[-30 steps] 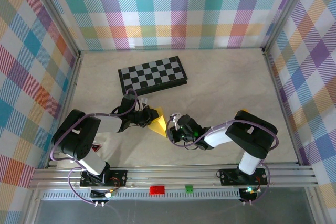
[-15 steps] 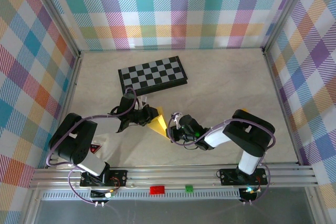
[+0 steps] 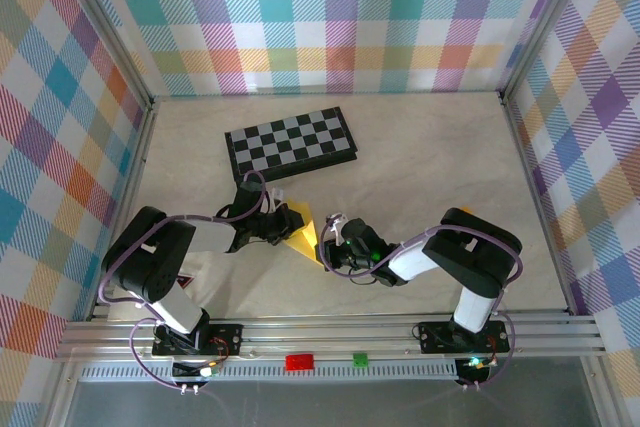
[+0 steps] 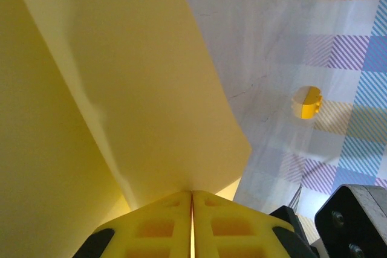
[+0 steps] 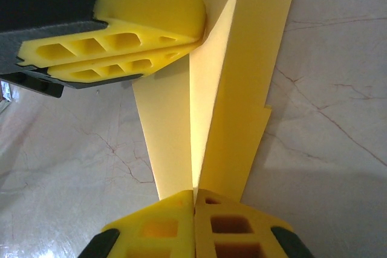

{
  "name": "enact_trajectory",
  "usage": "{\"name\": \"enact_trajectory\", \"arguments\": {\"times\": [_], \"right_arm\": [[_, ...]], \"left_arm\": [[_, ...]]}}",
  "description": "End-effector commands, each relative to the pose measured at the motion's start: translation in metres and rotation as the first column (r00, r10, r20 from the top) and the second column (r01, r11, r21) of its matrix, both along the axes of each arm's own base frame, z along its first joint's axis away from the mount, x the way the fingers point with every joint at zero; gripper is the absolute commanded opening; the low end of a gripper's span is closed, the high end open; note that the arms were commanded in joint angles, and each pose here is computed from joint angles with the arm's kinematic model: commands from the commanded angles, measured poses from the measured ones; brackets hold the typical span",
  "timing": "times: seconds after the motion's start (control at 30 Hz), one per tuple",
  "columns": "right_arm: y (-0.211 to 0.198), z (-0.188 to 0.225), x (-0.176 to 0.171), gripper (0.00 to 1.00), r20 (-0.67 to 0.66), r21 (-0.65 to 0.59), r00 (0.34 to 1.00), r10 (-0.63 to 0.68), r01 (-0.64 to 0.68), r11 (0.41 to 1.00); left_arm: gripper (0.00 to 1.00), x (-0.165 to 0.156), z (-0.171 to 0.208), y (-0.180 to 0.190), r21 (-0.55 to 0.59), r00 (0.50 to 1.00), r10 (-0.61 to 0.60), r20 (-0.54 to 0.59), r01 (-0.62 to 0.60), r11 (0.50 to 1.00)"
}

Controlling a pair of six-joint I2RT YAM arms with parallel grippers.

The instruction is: Fold a paper plane with a square sheet of paper (pick it up from the middle)

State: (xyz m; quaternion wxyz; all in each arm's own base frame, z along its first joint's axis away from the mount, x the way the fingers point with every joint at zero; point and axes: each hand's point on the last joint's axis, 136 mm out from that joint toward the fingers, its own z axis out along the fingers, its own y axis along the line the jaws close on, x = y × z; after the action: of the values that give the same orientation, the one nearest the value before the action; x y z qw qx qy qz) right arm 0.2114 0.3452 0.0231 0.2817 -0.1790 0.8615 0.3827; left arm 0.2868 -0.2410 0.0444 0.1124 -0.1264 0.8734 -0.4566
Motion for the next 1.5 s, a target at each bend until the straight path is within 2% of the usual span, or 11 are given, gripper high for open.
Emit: {"name": "enact_trajectory", "arguments": {"times": [0.0,0.17,0.37,0.53,0.83,1.47], "right_arm": [[-0.010,-0.032,-0.018,0.09,-0.096,-0.074,0.995,0.028,-0.035,0.997],[-0.010,-0.032,-0.019,0.08,-0.097,-0.083,0.995,0.037,-0.045,0.996],[-0.010,-0.033,-0.019,0.07,-0.117,-0.109,0.992,0.052,-0.065,0.992],[-0.008,-0.033,-0.019,0.07,-0.124,-0.111,0.991,0.056,-0.070,0.991],[-0.011,-0.034,-0.021,0.07,-0.144,-0.127,0.988,0.060,-0.078,0.989],[-0.009,-0.039,-0.024,0.06,-0.180,-0.141,0.980,0.082,-0.108,0.984]], "left_arm": [[0.09,0.002,-0.005,0.000,0.028,1.000,-0.003,0.006,0.003,1.000],[0.09,-0.001,-0.010,0.000,0.033,1.000,-0.013,-0.004,0.013,0.999],[0.10,0.003,0.011,-0.011,-0.001,0.998,-0.038,0.052,0.038,0.999],[0.10,0.005,0.009,-0.014,-0.003,0.998,-0.043,0.049,0.043,0.999],[0.06,0.001,-0.022,0.001,0.100,1.000,-0.002,-0.019,0.003,0.995],[0.05,0.000,-0.025,0.015,0.201,1.000,0.014,-0.012,-0.011,0.980]]}}
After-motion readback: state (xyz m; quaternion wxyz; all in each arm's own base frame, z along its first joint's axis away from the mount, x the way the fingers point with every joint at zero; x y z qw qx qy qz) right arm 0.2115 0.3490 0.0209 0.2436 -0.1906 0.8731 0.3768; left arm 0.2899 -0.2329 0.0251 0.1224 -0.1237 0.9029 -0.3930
